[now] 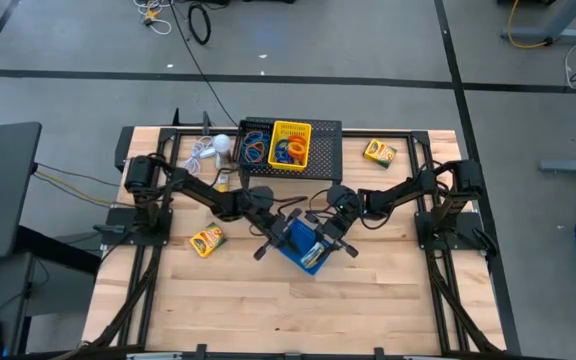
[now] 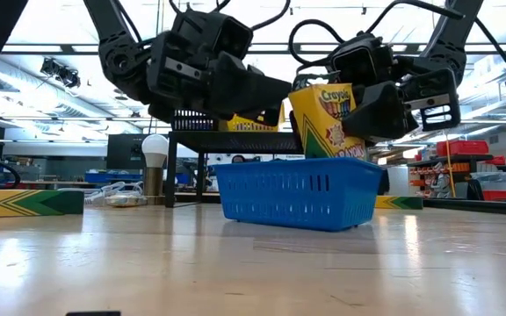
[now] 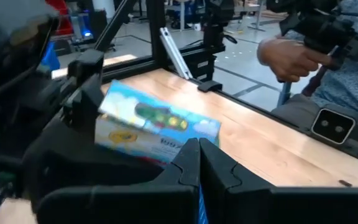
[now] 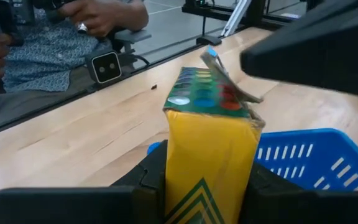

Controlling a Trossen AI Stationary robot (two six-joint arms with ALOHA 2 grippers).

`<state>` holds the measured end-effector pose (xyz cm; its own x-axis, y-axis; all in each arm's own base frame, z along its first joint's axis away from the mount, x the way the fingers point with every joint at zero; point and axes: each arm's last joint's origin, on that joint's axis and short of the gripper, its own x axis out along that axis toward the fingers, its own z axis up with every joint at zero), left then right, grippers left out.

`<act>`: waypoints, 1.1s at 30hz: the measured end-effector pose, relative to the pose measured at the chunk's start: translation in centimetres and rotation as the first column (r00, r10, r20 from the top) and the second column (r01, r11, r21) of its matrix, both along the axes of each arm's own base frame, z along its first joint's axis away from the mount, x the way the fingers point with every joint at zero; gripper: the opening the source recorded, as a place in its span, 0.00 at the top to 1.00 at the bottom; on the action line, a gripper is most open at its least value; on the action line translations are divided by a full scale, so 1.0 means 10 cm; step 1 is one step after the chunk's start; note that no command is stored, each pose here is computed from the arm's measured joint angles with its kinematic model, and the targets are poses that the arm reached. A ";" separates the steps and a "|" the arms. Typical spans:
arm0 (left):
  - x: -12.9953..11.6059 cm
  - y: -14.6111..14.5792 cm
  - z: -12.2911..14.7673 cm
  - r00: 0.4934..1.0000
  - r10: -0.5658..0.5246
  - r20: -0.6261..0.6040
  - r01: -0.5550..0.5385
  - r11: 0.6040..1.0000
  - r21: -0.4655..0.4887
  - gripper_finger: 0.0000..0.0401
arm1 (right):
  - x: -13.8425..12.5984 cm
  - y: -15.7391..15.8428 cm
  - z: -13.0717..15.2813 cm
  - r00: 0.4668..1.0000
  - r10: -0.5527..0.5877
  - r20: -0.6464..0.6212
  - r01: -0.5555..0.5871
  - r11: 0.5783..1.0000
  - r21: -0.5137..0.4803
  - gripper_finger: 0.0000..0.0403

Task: Pick & Place Office Desk Supplies
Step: Put the big yellow crayon box into the blue basket

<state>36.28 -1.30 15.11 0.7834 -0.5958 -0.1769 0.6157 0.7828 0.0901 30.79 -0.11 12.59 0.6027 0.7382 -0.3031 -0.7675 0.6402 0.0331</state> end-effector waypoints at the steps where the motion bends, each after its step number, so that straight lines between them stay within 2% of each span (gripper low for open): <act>1: 0.00 0.00 0.00 1.000 0.002 -0.002 -0.002 1.000 -0.002 1.00 | 0.00 0.00 0.00 1.000 0.002 0.002 -0.002 1.000 -0.003 0.75; 13: 0.01 0.00 -0.01 0.999 0.042 -0.012 -0.042 0.999 0.002 1.00 | 0.02 0.01 0.01 0.998 -0.054 -0.028 0.055 0.998 0.017 0.74; 18: 0.01 0.00 -0.01 0.998 0.051 -0.021 -0.051 0.999 0.004 1.00 | 0.03 0.07 0.01 0.994 -0.102 -0.030 0.102 0.995 -0.009 0.50; 21: 0.01 -0.01 -0.01 0.999 0.049 -0.022 -0.049 0.999 0.004 1.00 | 0.03 0.09 0.01 0.993 -0.111 -0.032 0.110 0.994 -0.018 0.45; 29: 0.00 -0.01 -0.01 0.999 0.028 -0.023 -0.029 1.000 -0.001 1.00 | 0.04 0.10 0.02 0.992 -0.116 -0.043 0.116 0.993 0.005 0.59; 33: 0.00 0.01 -0.01 0.999 0.024 -0.023 -0.024 1.000 -0.004 1.00 | 0.04 0.10 0.04 0.991 -0.125 -0.054 0.126 0.992 0.029 0.62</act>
<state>36.29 -1.20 14.97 0.7934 -0.5775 -0.1921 0.5984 0.7979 0.0728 31.23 0.89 12.97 0.6750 0.6675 -0.3142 -0.6778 0.7293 0.0932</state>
